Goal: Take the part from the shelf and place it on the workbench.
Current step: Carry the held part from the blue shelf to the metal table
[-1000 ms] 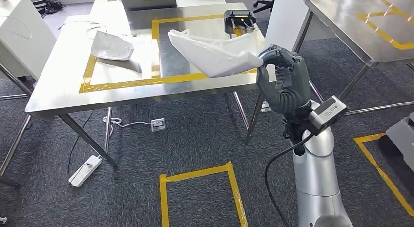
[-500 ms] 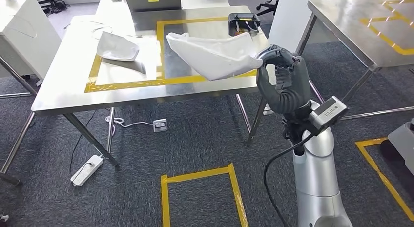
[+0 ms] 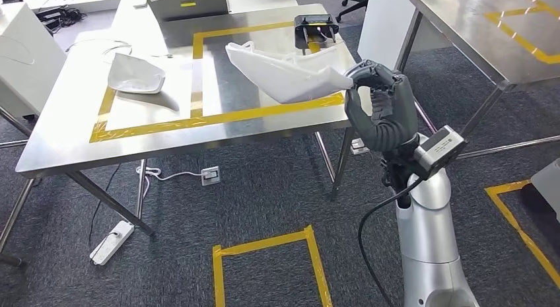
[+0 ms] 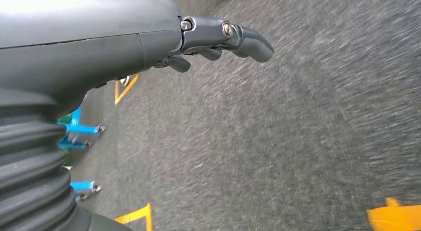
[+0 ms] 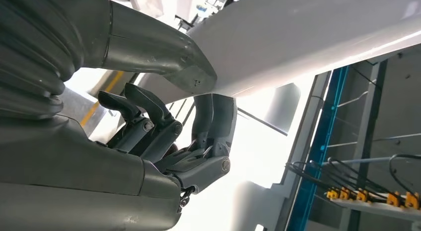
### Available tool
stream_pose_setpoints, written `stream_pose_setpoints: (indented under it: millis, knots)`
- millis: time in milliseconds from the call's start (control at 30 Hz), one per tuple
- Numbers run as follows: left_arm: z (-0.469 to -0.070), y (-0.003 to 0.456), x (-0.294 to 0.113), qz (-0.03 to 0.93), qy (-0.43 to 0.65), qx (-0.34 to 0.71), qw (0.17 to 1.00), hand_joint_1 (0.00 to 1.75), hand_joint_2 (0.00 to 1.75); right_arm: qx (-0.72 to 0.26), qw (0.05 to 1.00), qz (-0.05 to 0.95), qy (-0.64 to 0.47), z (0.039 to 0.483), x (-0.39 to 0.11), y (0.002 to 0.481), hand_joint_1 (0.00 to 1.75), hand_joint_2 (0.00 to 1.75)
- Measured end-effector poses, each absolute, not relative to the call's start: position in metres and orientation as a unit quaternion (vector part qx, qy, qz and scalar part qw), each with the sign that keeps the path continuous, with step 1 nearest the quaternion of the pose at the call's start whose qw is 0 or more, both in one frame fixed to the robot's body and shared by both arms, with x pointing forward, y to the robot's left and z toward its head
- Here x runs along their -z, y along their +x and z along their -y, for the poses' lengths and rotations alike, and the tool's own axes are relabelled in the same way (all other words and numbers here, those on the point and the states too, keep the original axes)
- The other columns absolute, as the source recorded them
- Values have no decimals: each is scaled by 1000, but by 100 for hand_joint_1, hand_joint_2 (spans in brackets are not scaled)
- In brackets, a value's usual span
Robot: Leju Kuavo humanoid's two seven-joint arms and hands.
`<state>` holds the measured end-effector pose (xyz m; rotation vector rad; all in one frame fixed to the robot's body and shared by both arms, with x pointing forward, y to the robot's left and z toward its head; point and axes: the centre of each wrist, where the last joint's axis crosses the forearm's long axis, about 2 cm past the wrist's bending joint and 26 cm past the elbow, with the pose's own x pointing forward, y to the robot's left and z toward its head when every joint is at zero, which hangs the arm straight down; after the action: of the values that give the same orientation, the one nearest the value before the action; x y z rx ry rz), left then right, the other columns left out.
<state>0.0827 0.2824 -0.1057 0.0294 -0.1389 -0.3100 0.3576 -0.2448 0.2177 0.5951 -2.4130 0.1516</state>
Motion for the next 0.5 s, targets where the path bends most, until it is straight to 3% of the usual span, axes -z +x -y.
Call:
stream_pose_setpoints:
  millis: [500]
  knots:
    - [-285,76,107,64,16,154,986,0,175,-63,326,915,231,240,-216,359,175,175]
